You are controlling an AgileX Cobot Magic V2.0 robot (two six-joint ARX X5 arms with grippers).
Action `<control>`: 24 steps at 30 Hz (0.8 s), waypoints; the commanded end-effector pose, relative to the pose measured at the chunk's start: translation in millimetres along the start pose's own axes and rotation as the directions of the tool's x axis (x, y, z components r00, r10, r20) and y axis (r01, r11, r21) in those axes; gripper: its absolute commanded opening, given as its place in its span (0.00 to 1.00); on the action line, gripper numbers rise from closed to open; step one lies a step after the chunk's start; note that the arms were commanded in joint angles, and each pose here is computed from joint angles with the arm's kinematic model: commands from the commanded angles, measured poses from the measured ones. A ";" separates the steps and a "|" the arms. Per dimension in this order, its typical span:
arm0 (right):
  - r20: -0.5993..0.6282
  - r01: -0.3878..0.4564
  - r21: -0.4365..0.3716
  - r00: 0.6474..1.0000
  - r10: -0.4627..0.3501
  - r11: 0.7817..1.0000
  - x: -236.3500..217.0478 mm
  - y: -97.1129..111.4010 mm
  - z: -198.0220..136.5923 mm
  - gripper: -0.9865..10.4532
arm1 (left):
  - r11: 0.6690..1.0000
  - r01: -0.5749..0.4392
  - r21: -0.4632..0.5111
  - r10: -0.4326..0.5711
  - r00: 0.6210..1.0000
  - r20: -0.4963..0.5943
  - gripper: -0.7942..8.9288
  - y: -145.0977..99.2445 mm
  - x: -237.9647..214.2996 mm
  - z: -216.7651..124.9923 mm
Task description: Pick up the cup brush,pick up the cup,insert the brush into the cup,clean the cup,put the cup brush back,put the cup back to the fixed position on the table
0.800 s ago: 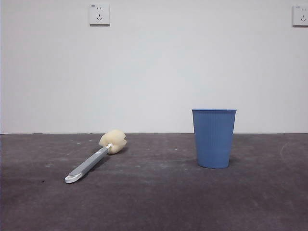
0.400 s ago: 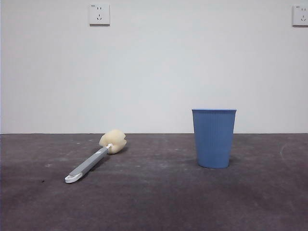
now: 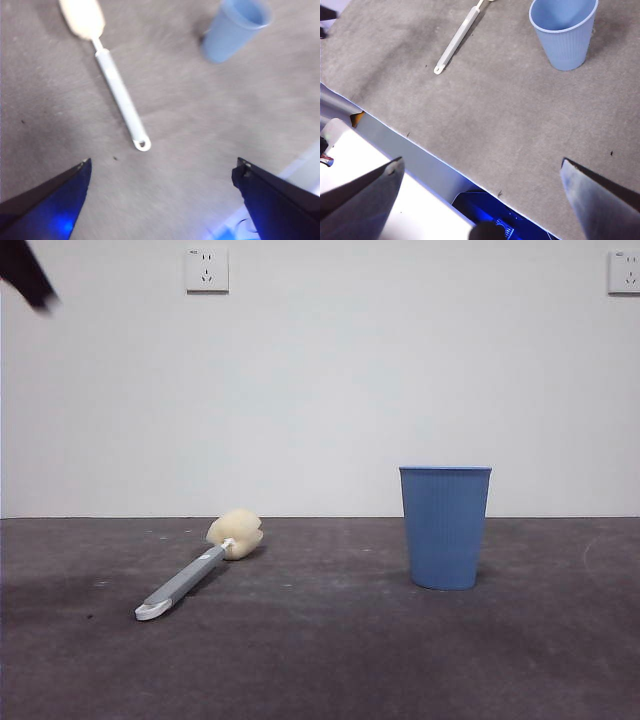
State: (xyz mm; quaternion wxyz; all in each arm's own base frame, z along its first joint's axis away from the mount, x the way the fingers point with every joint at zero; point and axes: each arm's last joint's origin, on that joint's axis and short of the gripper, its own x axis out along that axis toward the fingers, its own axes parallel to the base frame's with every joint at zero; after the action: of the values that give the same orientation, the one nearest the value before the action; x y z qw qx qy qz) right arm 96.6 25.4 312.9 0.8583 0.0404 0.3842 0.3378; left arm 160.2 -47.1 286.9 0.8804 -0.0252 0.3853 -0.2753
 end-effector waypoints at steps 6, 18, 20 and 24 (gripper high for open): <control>-0.008 -0.004 0.025 1.000 0.004 1.000 3.0 -2.1 2.4 0.58 | 0.987 -0.161 -0.011 0.160 0.982 -0.102 0.57 -10.1 77.5 14.5; -0.005 -0.003 0.027 1.000 0.003 1.000 3.7 -2.7 3.4 0.58 | 0.964 -0.264 0.024 0.263 0.941 -0.213 0.57 -11.3 174.2 17.8; -0.005 -0.003 0.027 1.000 0.003 1.000 3.7 -2.7 3.4 0.58 | 0.962 -0.271 0.018 0.268 0.937 -0.226 0.57 -10.3 182.6 20.3; -0.005 -0.003 0.027 1.000 0.003 1.000 3.7 -2.7 3.4 0.58 | 0.956 -0.292 0.013 0.287 0.929 -0.236 0.56 -9.0 195.0 24.6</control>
State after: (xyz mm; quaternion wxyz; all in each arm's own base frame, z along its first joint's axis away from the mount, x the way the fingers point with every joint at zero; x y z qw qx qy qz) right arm 101.7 25.8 311.7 0.8555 0.0498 0.3927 0.3337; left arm 280.2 -155.7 179.4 0.8591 0.0580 0.4878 -0.1435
